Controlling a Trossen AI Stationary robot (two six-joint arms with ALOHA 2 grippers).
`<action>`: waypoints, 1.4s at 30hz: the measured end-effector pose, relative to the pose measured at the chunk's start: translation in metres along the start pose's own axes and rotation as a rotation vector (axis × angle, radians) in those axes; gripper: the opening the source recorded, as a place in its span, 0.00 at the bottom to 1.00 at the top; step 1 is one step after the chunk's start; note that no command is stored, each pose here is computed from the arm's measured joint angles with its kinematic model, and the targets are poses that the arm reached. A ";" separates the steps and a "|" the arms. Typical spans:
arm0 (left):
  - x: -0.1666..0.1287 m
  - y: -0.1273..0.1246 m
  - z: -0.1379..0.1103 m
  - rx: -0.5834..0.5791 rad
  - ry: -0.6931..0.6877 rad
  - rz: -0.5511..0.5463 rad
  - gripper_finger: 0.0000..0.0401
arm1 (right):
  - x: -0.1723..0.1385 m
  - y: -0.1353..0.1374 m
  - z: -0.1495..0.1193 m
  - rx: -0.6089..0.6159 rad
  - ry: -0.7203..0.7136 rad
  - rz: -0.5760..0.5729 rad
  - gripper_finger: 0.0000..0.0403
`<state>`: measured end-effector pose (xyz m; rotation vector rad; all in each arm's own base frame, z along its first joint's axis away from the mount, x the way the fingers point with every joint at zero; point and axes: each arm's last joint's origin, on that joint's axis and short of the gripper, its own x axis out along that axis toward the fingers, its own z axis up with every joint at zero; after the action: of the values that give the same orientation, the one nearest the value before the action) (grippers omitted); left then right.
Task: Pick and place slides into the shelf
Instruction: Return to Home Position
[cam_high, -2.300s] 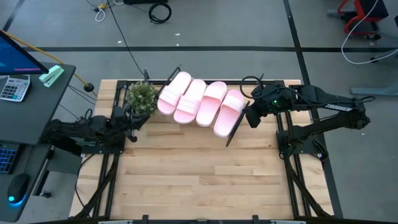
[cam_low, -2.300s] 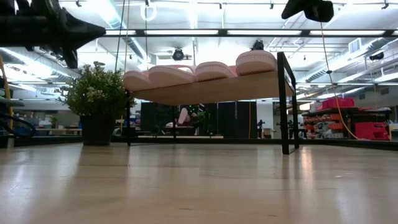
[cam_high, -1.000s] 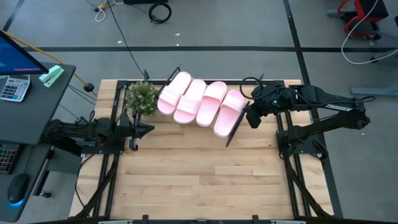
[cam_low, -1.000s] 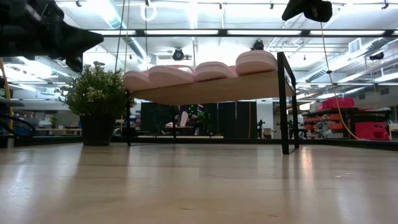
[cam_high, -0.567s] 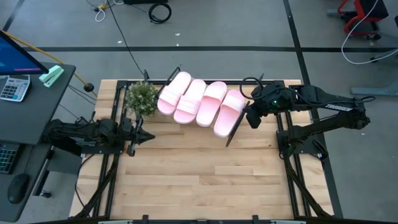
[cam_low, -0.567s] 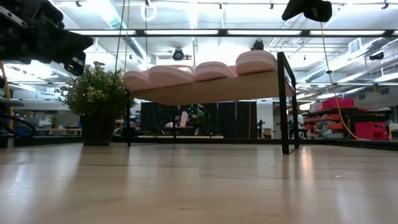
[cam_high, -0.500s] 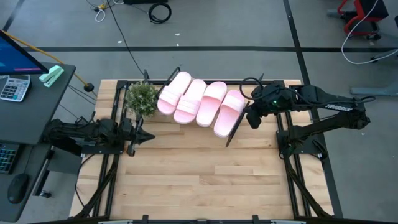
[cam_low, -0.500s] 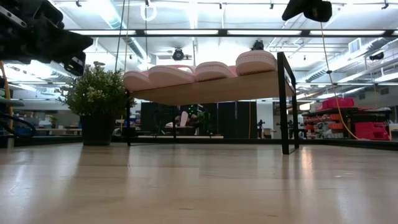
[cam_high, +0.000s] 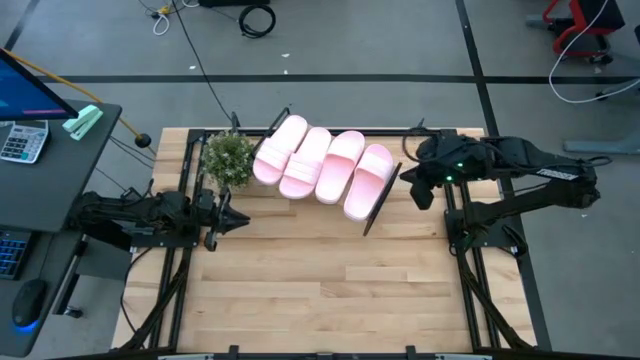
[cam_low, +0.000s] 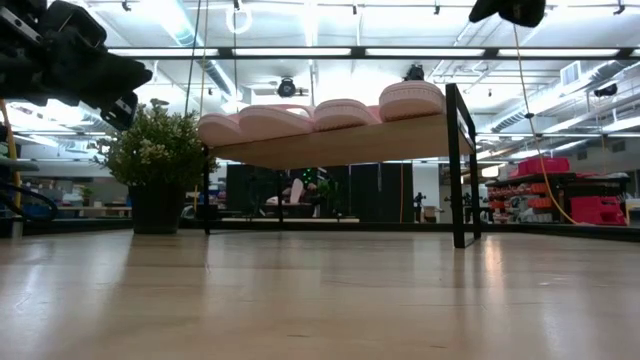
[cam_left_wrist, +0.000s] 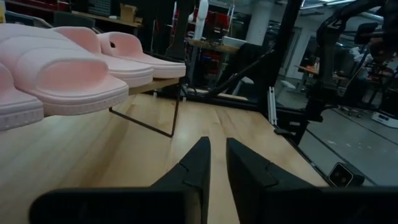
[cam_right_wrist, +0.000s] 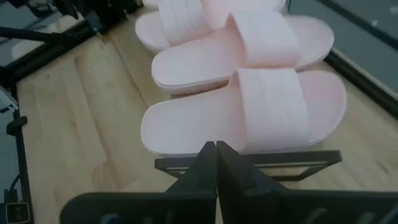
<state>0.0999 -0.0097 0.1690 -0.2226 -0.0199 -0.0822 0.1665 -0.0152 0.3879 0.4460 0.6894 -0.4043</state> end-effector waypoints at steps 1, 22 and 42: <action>0.000 0.000 0.000 -0.003 0.000 0.000 0.15 | -0.003 -0.001 -0.001 -0.007 -0.017 0.004 0.00; 0.000 0.000 0.000 -0.002 0.000 0.000 0.16 | 0.032 -0.044 -0.110 0.309 -0.389 0.353 0.00; 0.000 0.000 0.000 -0.019 -0.004 0.004 0.16 | 0.018 -0.056 -0.131 0.158 -0.461 0.444 0.00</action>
<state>0.1000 -0.0096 0.1692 -0.2417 -0.0223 -0.0778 0.0845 0.0023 0.2714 0.6141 0.1014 -0.1292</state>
